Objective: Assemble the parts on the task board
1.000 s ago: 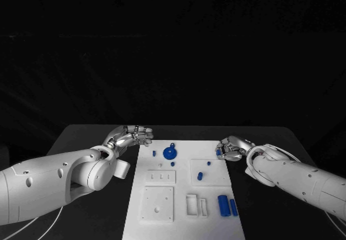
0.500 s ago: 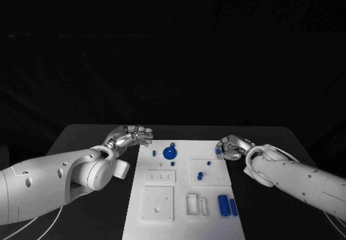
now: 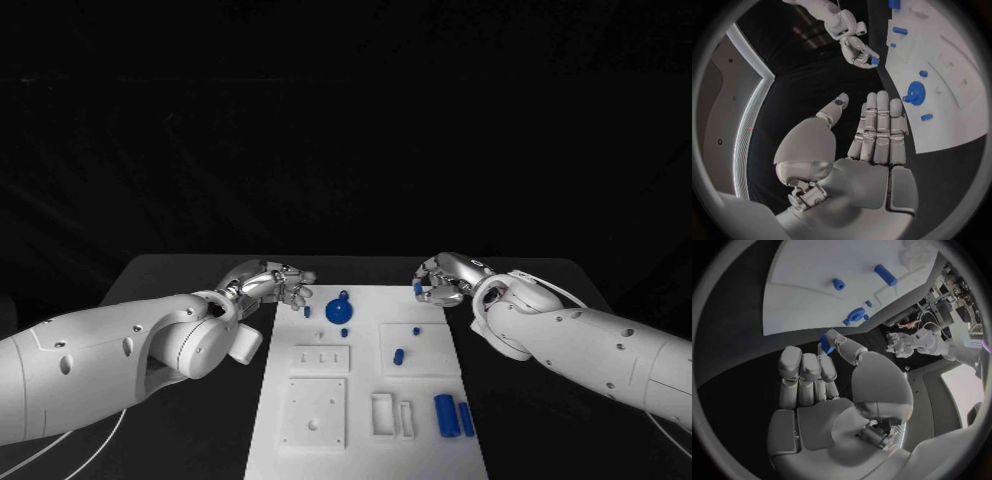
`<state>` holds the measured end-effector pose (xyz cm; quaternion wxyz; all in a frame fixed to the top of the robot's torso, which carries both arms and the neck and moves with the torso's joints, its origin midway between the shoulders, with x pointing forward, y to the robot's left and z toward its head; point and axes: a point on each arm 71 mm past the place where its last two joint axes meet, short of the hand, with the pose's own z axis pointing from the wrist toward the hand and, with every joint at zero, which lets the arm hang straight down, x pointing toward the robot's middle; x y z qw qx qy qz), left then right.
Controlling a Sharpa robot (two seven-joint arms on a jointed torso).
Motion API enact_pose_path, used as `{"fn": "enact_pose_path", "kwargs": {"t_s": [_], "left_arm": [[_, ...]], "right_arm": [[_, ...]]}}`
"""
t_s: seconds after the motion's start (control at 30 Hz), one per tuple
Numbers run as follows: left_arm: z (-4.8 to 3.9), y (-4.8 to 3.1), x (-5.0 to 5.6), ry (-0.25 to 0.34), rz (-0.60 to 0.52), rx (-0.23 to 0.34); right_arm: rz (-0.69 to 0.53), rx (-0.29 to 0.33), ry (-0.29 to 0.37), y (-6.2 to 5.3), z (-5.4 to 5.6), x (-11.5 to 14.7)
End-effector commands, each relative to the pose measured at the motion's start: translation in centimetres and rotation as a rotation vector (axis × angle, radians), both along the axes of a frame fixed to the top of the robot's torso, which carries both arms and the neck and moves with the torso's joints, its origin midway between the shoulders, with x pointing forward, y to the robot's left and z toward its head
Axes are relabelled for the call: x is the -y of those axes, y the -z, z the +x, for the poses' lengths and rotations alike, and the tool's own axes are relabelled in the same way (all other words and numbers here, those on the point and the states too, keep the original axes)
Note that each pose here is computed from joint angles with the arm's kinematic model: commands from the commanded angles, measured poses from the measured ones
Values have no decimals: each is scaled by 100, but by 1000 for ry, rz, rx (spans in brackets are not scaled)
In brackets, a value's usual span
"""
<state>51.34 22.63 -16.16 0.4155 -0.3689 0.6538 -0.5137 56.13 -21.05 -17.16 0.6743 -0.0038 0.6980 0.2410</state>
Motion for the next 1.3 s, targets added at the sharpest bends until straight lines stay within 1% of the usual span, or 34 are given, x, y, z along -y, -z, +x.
{"fn": "enact_pose_path", "kwargs": {"t_s": [0.03,0.1,0.23,0.43,0.5,0.7,0.9,1.3], "left_arm": [[8,31,55,38,109,-76],[29,4,110,42,142,-86],[59,-1,190,35,166,-104],[102,23,334,30,223,-127],[113,45,388,30,238,-132],[137,59,507,26,259,-130],[139,65,573,29,297,-122],[138,89,610,43,342,-127]], "right_arm": [[-125,-2,41,-39,-29,-112],[-140,2,18,-84,-84,-263],[-161,22,-10,-121,-160,-493],[-165,32,-40,-159,-269,-813],[-164,32,-48,-167,-297,-906],[-152,29,-74,-171,-346,-1142],[-147,34,-92,-169,-398,-1255],[-138,44,-116,-173,-481,-1369]]}}
